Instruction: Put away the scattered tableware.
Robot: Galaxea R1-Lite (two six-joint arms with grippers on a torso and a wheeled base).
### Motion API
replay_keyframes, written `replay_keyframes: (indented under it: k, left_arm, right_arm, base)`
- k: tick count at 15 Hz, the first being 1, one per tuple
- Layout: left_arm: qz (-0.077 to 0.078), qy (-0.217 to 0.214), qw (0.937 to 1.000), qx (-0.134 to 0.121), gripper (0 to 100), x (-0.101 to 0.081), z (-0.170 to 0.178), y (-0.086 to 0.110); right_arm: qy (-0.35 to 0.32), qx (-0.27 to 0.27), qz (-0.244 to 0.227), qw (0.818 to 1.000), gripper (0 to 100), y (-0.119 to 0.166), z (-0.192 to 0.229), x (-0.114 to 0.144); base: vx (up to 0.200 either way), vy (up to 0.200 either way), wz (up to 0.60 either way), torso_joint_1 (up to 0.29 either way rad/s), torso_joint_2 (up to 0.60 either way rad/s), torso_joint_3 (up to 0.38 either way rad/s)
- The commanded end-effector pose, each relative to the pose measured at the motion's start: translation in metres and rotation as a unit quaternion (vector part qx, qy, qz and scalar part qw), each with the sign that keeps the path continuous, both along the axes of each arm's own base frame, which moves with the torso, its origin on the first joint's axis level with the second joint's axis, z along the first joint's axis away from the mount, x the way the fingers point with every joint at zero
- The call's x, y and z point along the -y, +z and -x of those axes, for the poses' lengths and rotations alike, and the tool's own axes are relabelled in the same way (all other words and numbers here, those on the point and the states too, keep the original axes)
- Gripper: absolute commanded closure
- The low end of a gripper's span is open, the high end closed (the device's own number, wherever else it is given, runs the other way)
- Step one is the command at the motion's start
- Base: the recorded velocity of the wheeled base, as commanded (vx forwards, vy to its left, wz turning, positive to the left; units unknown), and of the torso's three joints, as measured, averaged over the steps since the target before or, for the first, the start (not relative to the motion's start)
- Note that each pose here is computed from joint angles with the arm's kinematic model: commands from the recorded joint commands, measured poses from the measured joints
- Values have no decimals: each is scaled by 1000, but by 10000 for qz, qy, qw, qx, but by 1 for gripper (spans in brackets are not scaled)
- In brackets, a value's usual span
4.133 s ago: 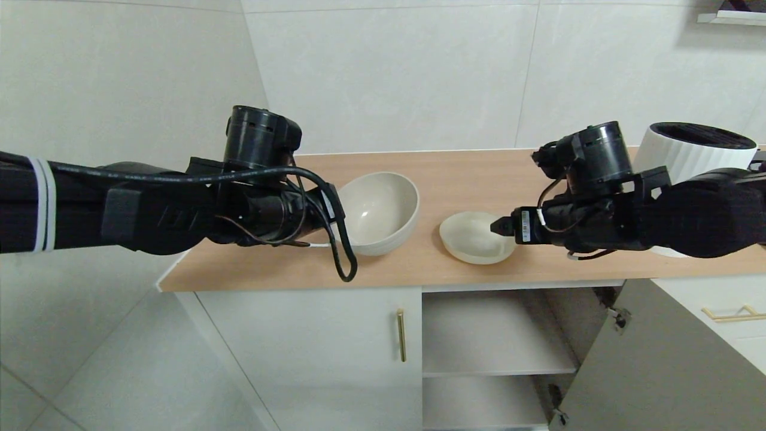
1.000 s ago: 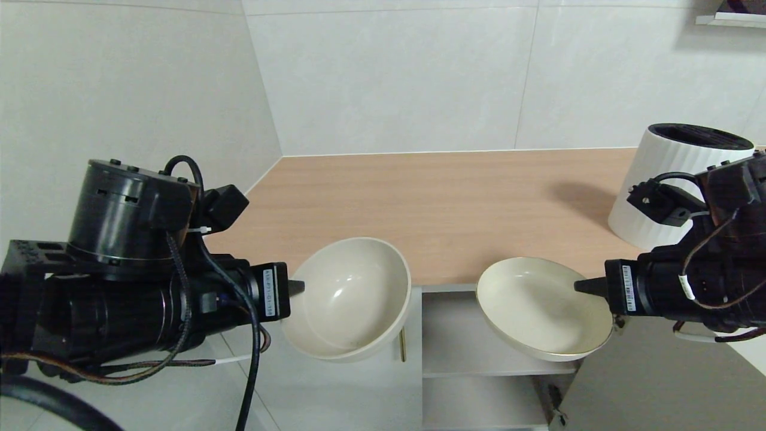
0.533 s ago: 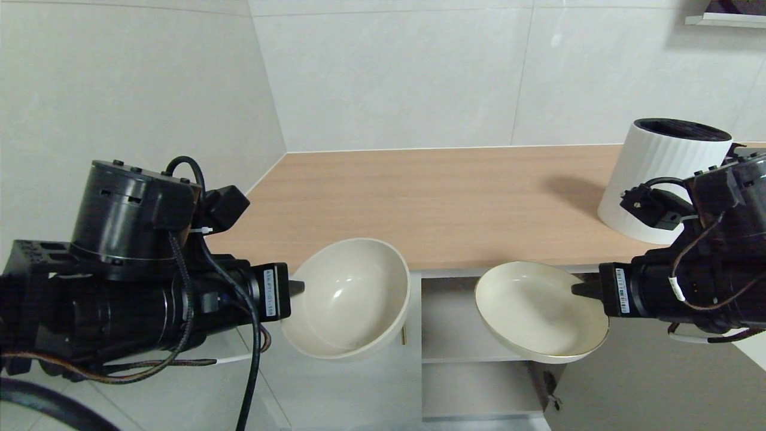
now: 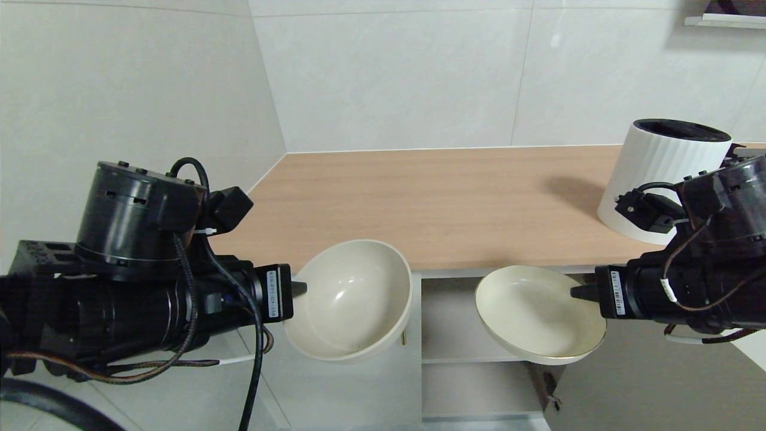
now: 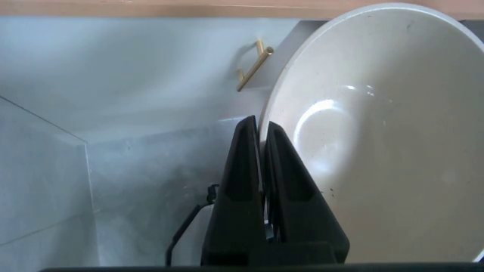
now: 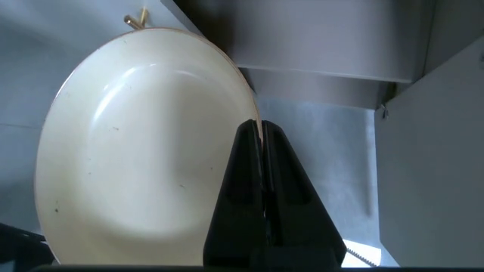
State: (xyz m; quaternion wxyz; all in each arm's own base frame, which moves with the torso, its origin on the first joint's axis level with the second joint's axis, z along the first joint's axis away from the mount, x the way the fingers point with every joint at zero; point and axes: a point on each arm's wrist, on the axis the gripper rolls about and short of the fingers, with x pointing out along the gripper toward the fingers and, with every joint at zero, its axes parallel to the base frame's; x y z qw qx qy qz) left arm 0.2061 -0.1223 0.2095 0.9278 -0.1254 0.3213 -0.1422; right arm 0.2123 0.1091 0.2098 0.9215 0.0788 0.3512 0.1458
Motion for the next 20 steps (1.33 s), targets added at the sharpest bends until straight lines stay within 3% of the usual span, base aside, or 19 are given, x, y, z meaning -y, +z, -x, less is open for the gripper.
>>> replay_keyframes:
  k: [1, 20]
  left_arm:
    - [-32, 6, 10000, -53, 100, 1, -2, -3]
    - [-36, 6, 10000, -60, 100, 1, -2, -3]
  right_arm:
    - [-1, -41, 22, 10000, 100, -2, -1, -1]
    - [-1, -82, 43, 10000, 100, -4, -3, -1]
  base:
    - [0, 0, 0, -61, 139, 76]
    - [0, 0, 0, -140, 424, 277]
